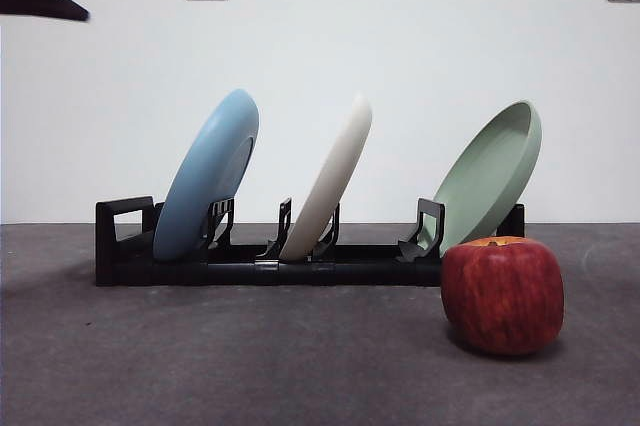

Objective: Take the blue plate from the plate rack,put the plate on the table,take the apple from the table,put the apple in the plate

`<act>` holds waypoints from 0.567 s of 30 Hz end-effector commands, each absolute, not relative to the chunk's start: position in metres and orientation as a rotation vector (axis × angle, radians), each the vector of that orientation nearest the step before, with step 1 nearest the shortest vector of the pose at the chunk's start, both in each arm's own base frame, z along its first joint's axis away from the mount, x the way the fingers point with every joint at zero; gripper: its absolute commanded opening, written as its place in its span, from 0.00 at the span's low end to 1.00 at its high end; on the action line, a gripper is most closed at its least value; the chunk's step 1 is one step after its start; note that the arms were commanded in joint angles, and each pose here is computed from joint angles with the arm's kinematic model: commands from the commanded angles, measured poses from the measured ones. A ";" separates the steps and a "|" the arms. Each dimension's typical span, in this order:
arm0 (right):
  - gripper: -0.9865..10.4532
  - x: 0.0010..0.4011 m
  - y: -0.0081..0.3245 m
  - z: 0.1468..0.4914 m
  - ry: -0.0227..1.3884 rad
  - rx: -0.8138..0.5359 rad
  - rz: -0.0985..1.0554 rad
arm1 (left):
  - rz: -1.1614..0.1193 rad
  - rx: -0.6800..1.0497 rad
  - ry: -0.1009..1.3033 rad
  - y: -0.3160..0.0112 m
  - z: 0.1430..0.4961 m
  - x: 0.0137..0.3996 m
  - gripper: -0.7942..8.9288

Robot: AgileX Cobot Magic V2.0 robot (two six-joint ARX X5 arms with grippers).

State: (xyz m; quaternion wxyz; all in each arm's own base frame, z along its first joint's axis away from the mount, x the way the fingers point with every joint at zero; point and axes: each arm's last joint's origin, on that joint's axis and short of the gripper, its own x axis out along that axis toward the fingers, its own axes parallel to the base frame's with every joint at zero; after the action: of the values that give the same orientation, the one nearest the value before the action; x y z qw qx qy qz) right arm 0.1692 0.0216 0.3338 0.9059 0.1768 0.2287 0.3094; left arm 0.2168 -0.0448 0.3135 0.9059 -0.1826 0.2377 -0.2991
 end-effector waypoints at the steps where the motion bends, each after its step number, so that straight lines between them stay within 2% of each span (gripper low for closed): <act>1: 0.44 0.169 0.022 0.335 0.461 0.351 0.644 | -0.651 -0.351 0.500 -0.055 0.318 0.234 0.50; 5: 0.44 0.169 0.022 0.335 0.461 0.352 0.644 | -0.694 -0.290 0.524 -0.076 0.329 0.261 0.50; 9: 0.44 0.169 0.022 0.335 0.462 0.352 0.644 | -0.635 -0.181 0.570 -0.096 0.333 0.290 0.50; 17: 0.44 0.169 0.022 0.335 0.463 0.352 0.643 | -0.593 -0.069 0.666 -0.123 0.311 0.338 0.50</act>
State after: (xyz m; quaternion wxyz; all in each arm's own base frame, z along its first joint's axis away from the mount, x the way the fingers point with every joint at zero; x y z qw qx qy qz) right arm 0.1691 0.0216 0.3335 0.9057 0.1770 0.2298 0.3092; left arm 0.3347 -0.1199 0.3164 0.9038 -0.0474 0.3173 -0.2833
